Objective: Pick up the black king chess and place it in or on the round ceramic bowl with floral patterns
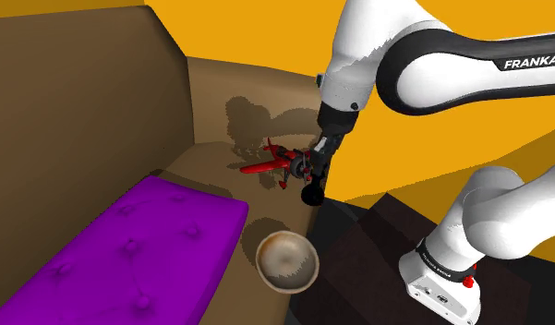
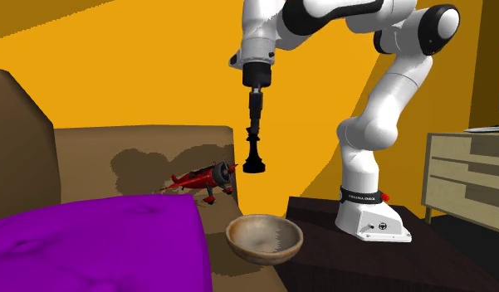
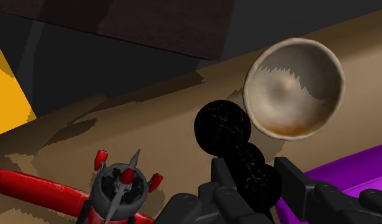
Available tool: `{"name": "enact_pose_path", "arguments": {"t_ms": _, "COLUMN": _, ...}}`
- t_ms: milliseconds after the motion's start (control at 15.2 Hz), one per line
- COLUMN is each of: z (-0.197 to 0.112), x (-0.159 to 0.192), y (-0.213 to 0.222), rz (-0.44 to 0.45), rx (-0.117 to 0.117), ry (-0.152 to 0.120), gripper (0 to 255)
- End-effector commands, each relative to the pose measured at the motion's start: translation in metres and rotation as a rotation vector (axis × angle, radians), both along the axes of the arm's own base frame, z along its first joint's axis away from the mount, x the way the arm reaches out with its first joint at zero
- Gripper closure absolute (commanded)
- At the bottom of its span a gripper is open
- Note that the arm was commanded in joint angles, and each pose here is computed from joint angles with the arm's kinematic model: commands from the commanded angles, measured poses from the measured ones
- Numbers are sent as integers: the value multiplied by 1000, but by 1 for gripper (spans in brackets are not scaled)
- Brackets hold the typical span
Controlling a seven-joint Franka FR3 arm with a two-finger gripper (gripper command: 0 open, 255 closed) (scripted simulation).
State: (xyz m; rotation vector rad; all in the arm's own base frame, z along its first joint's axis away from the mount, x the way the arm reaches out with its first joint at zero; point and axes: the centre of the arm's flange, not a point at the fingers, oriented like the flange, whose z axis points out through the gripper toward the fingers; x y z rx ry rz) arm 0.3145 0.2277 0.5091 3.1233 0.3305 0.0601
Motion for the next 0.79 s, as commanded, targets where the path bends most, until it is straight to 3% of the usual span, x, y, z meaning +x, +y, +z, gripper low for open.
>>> {"name": "enact_pose_path", "arguments": {"t_ms": 0, "z": 2, "x": -13, "y": 23, "rz": -2, "rx": 0, "ry": 1, "gripper": 255}}
{"name": "enact_pose_path", "arguments": {"t_ms": 528, "z": 13, "x": -56, "y": 119, "rz": -2, "rx": 0, "ry": 1, "gripper": 255}}
{"name": "enact_pose_path", "arguments": {"t_ms": 726, "z": 3, "x": -58, "y": 124, "rz": -2, "rx": 0, "ry": 1, "gripper": 255}}
